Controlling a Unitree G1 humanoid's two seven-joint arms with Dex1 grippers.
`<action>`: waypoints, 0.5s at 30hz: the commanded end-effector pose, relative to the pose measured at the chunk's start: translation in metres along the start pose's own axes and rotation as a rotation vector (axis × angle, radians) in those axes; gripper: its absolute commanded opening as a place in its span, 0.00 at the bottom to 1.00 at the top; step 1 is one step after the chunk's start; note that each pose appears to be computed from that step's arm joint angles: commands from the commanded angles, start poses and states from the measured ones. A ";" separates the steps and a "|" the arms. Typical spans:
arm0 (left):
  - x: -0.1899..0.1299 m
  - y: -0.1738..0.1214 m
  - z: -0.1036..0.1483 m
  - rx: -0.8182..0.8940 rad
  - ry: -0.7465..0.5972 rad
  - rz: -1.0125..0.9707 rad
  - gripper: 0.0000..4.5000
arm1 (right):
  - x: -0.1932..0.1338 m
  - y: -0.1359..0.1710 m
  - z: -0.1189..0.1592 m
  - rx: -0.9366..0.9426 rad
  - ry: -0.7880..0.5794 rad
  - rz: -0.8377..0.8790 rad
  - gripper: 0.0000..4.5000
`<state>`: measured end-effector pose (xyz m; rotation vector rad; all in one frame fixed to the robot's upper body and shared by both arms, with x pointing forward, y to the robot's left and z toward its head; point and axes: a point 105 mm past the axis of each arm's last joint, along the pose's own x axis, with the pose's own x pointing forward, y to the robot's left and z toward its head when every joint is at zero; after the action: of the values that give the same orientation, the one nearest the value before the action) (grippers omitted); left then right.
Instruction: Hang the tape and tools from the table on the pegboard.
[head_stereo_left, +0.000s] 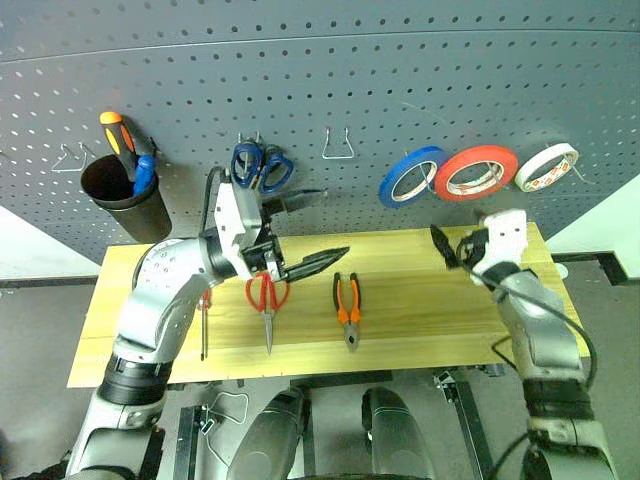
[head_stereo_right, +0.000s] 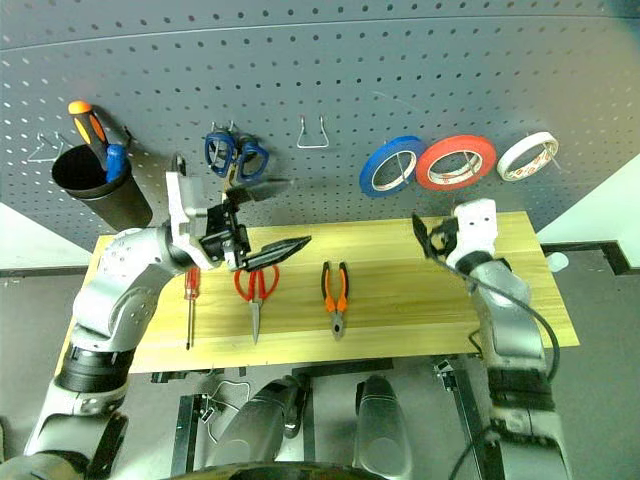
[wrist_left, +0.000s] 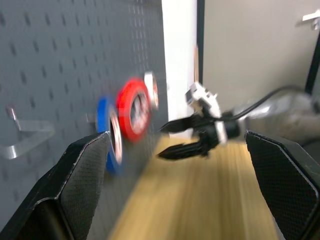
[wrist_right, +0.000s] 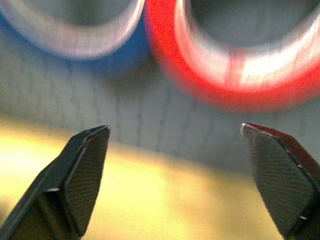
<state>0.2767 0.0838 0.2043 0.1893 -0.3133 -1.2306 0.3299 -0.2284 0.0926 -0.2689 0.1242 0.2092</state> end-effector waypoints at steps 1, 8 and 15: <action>-0.014 -0.013 -0.011 -0.001 0.103 -0.026 1.00 | -0.028 0.029 -0.021 -0.037 0.180 0.058 0.97; -0.057 -0.036 -0.048 -0.109 0.317 0.036 1.00 | -0.069 0.073 -0.046 0.045 0.416 0.076 0.97; -0.105 -0.042 -0.070 -0.169 0.453 0.206 1.00 | -0.059 0.127 -0.010 0.069 0.323 0.213 0.97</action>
<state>0.2322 0.1614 0.1065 0.2459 0.1881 -1.0060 0.2406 -0.1367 0.0429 -0.2206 0.5534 0.3470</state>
